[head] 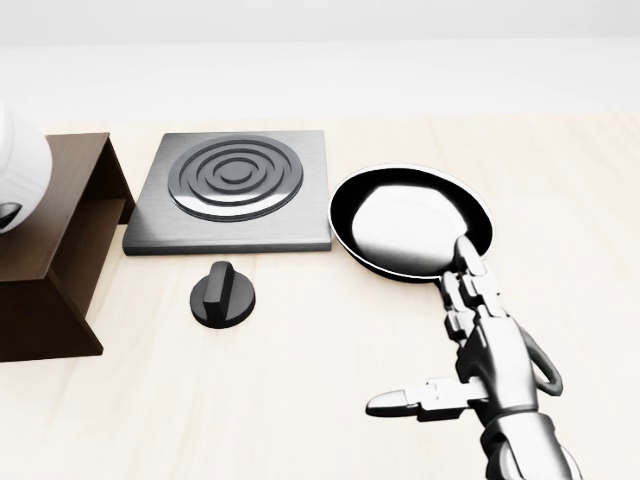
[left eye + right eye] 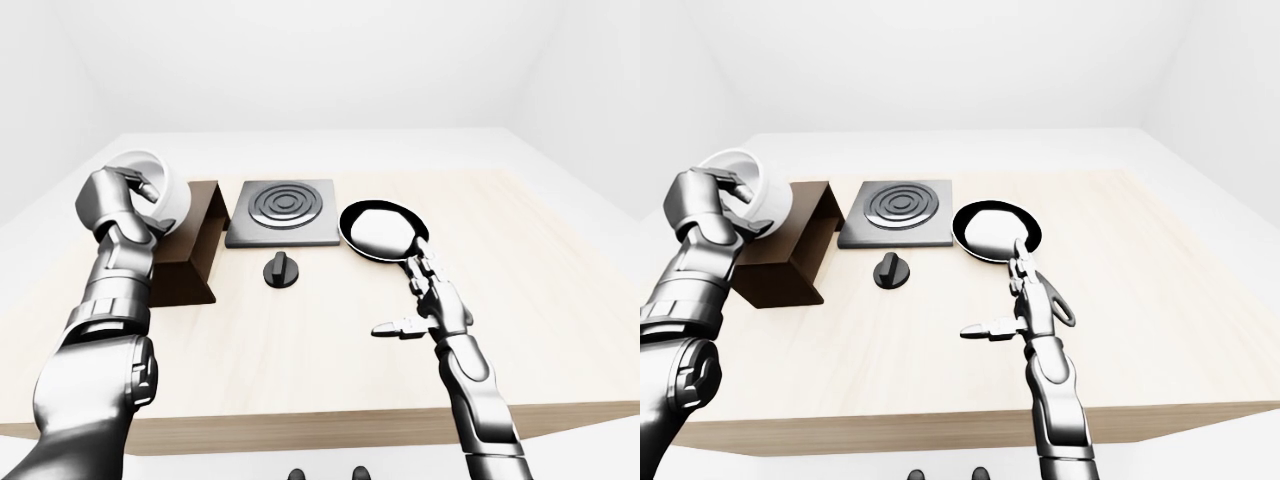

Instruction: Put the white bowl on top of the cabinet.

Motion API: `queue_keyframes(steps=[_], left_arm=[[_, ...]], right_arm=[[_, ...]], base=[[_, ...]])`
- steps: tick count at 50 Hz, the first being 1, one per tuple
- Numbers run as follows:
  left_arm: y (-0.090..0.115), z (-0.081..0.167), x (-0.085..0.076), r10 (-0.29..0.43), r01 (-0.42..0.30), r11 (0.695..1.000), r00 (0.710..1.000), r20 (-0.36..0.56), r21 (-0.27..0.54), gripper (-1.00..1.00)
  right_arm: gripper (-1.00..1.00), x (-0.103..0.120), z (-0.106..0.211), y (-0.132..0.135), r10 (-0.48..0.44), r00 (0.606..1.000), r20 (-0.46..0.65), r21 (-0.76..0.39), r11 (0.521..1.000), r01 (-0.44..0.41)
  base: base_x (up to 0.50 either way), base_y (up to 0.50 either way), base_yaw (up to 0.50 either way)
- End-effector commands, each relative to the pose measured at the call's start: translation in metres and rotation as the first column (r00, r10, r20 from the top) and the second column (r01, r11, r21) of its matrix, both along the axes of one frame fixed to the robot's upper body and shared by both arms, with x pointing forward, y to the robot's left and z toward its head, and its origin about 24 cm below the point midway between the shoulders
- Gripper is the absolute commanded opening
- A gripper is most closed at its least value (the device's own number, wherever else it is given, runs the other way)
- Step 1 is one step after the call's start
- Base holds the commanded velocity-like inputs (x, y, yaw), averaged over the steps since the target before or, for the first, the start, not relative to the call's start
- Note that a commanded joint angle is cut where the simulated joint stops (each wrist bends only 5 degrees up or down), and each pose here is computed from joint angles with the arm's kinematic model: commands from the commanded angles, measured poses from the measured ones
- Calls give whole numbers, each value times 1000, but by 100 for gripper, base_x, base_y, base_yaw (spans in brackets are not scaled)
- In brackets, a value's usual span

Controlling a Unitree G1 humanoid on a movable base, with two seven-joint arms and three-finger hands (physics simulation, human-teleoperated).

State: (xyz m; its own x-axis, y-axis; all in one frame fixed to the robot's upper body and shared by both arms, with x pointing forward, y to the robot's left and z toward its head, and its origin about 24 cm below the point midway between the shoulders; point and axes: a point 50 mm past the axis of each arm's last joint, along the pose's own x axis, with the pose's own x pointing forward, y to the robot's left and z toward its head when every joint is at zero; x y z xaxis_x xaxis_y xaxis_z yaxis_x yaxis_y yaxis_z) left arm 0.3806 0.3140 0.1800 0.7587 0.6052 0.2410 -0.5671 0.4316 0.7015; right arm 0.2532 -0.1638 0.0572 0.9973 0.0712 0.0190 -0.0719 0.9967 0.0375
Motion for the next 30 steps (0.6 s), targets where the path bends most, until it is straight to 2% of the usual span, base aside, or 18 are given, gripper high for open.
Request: queue_keyframes(steps=[1,15,16,18,19,30], left_arm=[[1,8,0,29,-31,999,999,34,39,-100],[1,4,0,37,-38,999,999,29,30,-100],[1,4,0,39,-40,999,999,30,31,-92],[0,2,0,40,-41,999,999,26,29,-30],[0,2,0,42,-43,999,999,27,30,100],[-1,3,0,37,-38,999,999,27,34,100]], right_arm=[[100,0,-1,1,2,1000,-3,-3,1000,-2],[100,-1,-1,3,6,1000,-4,-5,1000,-6],[100,-1,-1,3,7,1000,-6,-5,1000,-7],[100,-1,-2,3,7,1000,-7,-5,1000,-7],[100,-1,-1,3,6,1000,-5,-4,1000,-7],[100,0,-3,3,9,1000,-12,-5,1000,-9]], base=[[0,0,0],[0,0,0],[0,0,0],[0,0,0],[0,0,0],[0,0,0]])
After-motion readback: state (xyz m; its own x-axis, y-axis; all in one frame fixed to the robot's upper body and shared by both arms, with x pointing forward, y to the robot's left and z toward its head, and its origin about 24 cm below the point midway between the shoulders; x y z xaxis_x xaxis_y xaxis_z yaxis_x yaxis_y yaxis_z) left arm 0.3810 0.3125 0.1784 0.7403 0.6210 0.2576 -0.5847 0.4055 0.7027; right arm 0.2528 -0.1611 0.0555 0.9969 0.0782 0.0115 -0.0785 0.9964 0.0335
